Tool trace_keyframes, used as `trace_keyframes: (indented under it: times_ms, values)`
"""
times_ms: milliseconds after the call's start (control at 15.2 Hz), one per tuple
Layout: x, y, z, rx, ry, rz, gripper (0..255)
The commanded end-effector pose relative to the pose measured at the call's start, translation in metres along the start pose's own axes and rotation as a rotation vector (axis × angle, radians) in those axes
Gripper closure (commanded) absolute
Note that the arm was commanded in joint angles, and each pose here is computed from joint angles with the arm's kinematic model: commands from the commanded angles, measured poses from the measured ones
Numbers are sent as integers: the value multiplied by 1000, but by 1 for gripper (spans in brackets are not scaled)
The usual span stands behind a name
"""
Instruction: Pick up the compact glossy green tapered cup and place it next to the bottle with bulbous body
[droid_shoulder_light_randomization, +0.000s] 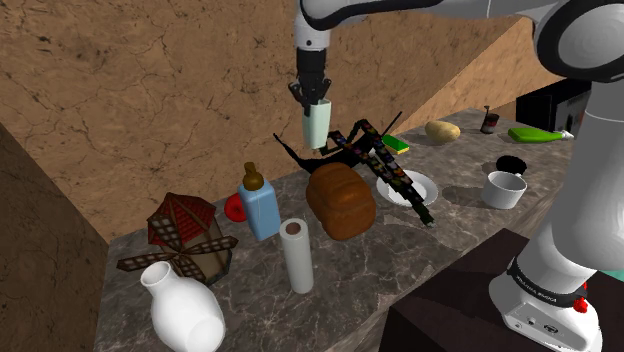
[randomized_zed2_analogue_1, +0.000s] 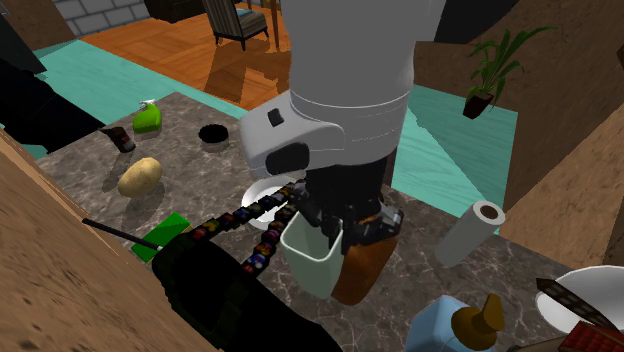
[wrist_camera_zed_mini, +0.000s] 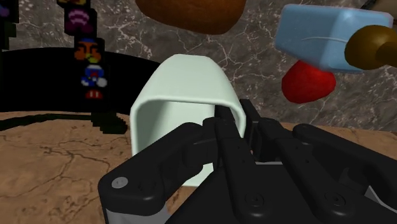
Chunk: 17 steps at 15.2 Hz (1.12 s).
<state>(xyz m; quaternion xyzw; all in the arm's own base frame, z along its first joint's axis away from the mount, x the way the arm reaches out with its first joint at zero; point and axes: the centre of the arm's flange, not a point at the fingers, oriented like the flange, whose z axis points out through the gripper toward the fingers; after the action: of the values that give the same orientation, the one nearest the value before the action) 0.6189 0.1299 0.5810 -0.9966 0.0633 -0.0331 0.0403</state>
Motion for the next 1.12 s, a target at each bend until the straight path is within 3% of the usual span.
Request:
trace_keyframes:
  times_ms: [0, 1056]
  values:
    - [0, 0, -11, 0, 0, 0, 255]
    - [5, -7, -95, 0, 0, 0, 255]
